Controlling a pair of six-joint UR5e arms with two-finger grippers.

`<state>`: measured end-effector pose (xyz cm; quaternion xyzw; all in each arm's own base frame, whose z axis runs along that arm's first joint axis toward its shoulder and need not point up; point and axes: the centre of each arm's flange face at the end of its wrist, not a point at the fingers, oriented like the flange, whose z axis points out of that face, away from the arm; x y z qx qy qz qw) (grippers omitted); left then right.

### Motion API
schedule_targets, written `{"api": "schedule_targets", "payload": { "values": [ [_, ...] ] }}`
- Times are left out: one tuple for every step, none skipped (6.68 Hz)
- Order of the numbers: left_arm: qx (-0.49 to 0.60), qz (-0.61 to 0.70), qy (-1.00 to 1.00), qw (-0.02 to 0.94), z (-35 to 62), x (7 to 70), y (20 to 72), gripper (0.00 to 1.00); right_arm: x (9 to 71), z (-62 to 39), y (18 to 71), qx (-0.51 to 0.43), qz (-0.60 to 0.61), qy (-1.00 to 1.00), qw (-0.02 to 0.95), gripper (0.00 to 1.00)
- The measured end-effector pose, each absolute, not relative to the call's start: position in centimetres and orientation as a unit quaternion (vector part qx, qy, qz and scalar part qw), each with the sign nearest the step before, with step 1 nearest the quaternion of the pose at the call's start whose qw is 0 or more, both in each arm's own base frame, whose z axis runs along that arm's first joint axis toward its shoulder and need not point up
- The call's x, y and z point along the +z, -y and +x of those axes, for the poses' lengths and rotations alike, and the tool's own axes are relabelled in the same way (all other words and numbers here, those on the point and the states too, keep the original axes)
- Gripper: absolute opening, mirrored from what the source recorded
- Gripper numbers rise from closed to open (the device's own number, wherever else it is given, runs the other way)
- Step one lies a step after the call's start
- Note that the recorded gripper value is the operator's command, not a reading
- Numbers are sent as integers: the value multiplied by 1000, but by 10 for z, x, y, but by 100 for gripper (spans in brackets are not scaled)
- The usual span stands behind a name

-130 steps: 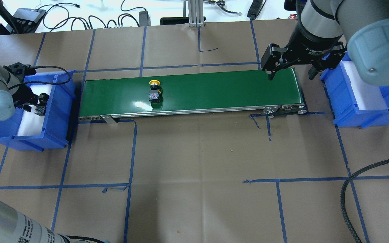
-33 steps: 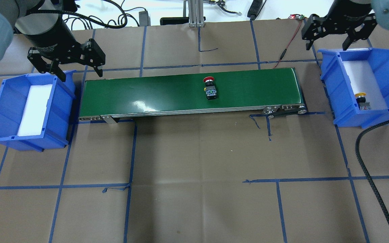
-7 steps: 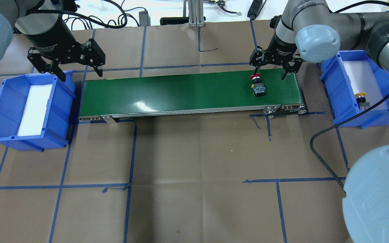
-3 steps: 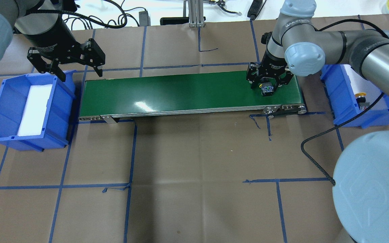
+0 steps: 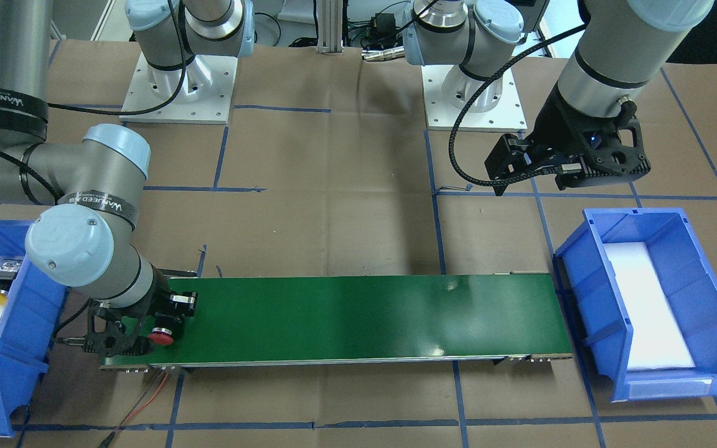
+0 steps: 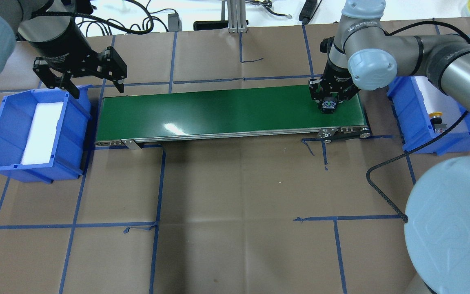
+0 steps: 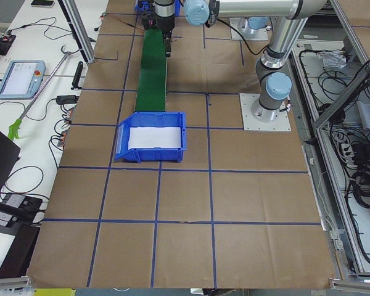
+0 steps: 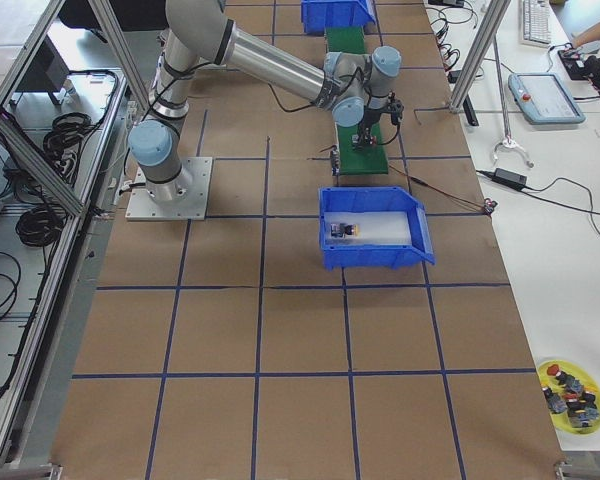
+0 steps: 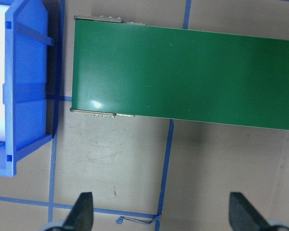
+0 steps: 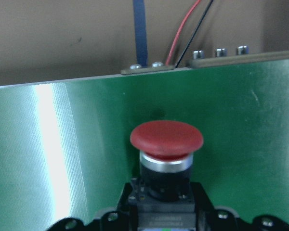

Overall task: Transport two buttons from left to right
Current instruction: 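Grasp the red button with the right gripper and lift it toward the bin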

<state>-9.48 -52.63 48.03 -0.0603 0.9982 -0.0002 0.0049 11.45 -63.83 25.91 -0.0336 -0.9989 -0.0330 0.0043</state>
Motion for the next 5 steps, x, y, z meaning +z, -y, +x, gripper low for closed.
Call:
{"api": "schedule_targets", "payload": {
  "values": [
    [0,-61,-998,5,-95,480,526,100,282,104,636,-16,-37,999,16,5],
    [0,-61,-998,5,-95,480,526,100,312,79,633,6,-42,999,21,5],
    [0,-61,-998,5,-95,481,526,100,344,41,631,28,-32,999,26,5],
    [-1,-61,-998,5,-95,481,526,100,376,-5,632,45,-5,998,34,5],
    [-1,-61,-998,5,-95,481,526,100,404,-56,635,47,19,998,40,5]
  ]
}}
